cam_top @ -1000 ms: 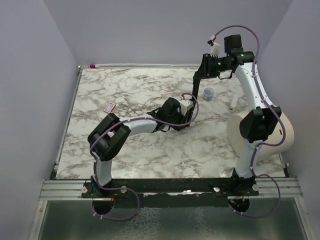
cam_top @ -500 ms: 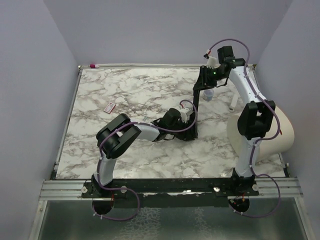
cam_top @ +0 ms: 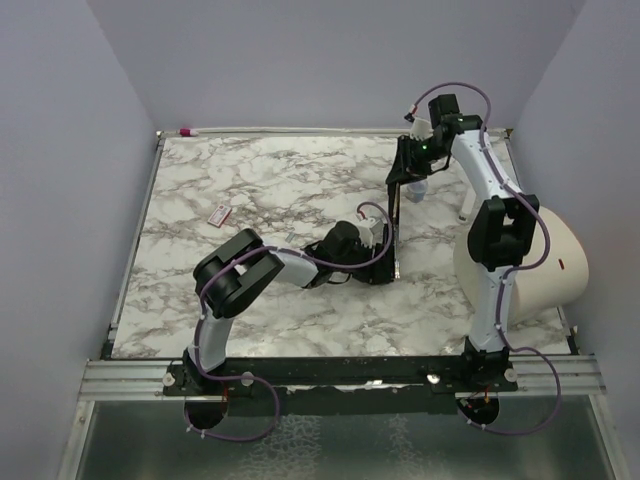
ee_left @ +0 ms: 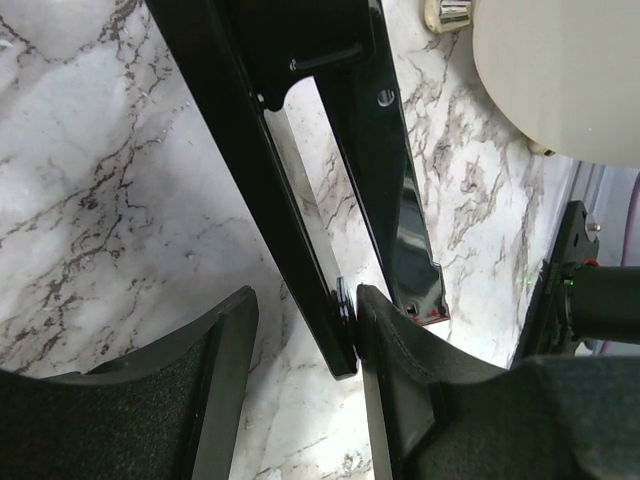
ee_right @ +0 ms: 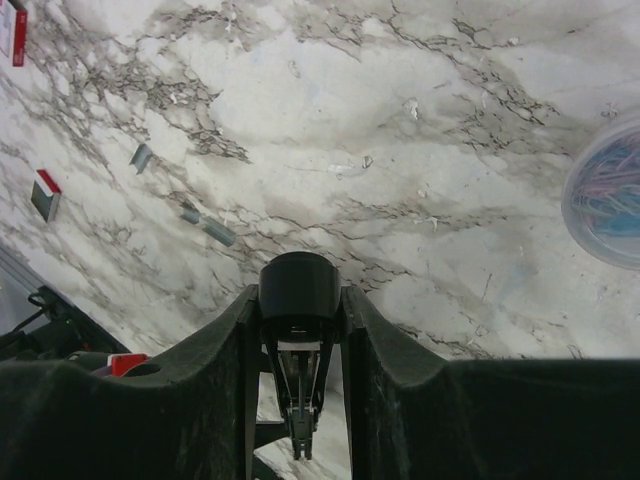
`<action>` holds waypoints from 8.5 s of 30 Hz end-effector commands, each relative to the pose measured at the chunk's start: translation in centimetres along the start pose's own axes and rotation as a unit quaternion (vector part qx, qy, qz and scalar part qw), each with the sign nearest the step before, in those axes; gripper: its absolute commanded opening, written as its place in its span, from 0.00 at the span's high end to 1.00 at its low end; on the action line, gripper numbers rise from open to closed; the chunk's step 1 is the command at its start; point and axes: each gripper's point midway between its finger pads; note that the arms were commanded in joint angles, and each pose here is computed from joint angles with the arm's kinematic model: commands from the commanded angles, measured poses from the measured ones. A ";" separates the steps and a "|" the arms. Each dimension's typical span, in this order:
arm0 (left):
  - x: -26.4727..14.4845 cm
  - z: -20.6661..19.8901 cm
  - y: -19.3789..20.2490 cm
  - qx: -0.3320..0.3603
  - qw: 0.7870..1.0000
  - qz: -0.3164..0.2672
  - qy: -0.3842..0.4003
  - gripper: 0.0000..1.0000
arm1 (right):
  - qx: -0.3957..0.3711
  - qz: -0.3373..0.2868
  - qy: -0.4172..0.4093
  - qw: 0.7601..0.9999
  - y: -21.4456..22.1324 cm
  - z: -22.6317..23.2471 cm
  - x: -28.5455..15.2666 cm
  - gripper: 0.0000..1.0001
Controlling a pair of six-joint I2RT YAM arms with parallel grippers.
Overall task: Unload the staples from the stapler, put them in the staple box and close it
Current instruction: Place the stapler at the center of the board, then move the stapler to the center of the board, then pick up the stapler from the center of the board, then unload the staple at the center of the board.
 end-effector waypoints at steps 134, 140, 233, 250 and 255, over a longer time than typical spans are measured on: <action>-29.4 3.0 -20.7 0.214 0.883 -0.239 -0.343 0.18 | -0.057 -0.027 0.262 0.963 7.3 -4.8 12.6 0.62; -29.6 2.4 -20.9 0.220 0.880 -0.243 -0.343 0.17 | -0.057 -0.055 0.244 0.966 3.4 -3.3 14.8 0.62; -29.4 -4.3 -20.2 0.303 0.857 -0.244 -0.337 0.07 | 0.114 -0.106 0.203 0.967 0.6 -16.6 -5.6 0.99; -25.4 -0.7 -19.0 0.236 0.903 -0.213 -0.290 0.07 | 0.018 -0.150 0.075 0.986 6.4 -4.8 -8.0 0.99; -22.8 0.8 -17.8 0.202 0.926 -0.195 -0.253 0.07 | -0.002 -0.111 0.027 0.993 9.7 -0.5 -3.7 0.99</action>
Point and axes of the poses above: each gripper's point midway between its finger pads, its own x axis out along the fingers, its own z axis along the line the jaws close on, y = z × x, and after that the axes turned 11 degrees about x, right-handed
